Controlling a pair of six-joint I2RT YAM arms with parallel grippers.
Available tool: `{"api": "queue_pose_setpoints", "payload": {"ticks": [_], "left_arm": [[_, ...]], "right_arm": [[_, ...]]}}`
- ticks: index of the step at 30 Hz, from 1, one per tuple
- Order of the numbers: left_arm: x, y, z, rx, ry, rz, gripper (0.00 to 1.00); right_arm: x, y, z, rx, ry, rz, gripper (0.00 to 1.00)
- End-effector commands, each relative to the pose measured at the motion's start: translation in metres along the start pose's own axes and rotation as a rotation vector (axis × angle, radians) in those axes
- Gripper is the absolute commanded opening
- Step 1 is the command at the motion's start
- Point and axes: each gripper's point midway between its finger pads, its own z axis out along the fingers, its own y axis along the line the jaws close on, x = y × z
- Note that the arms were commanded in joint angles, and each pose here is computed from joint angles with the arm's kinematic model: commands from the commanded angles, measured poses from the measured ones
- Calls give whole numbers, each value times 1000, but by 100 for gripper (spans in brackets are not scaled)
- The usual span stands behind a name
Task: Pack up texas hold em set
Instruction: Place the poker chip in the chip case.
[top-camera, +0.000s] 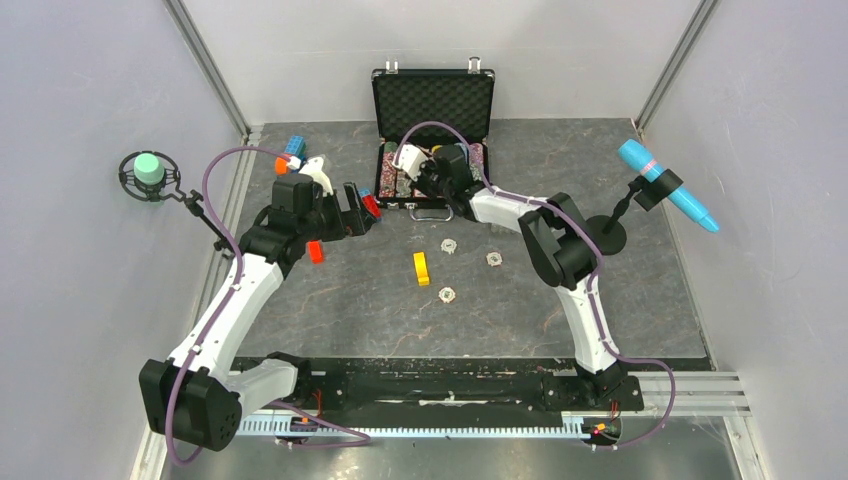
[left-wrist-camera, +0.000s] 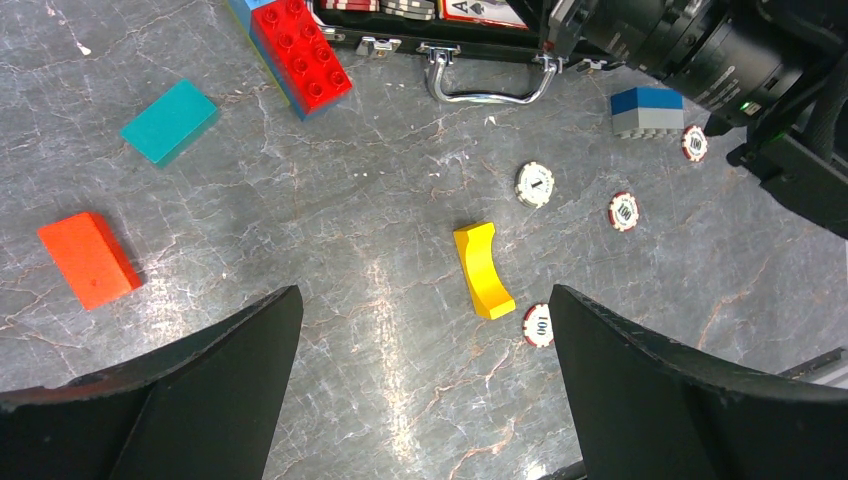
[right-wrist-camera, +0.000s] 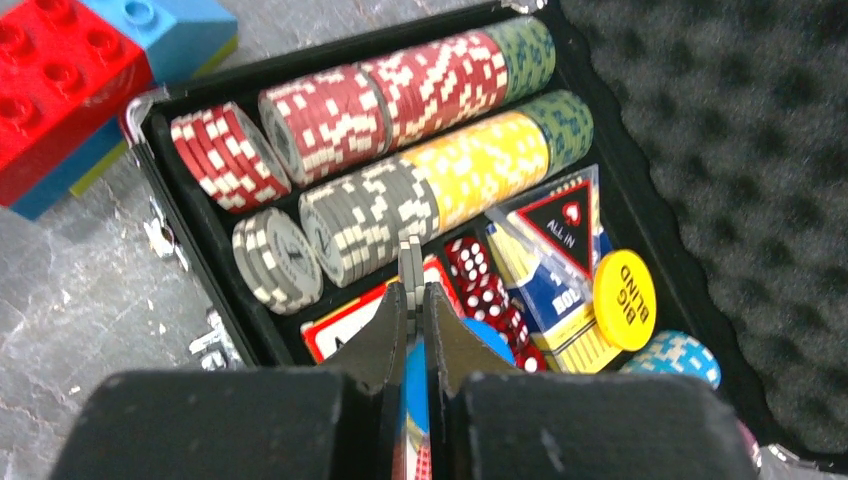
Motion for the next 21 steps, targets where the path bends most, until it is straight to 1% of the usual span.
{"api": "queue_pose_setpoints", "payload": {"ticks": [1,4,9,15,21], "left_arm": [[-7,-3,-2,29,-31,61,100],[-7,-3,-2,29,-31,60,100],[-7,-3,-2,29,-31,60,100],[-6,-2,-2,28,-30,59,100],[-7,-3,-3,30,-33,60,100]], "right_arm": [[-42,-34,-24,153,-115,-29,0],[-55,-42,-38,200,-167,-31,0],[-74,-35,-50,167,-253,-38,0],[-88,-6,-49,8,-335,-55,0],[-84,11,-35,-107,-322,-56,0]]}}
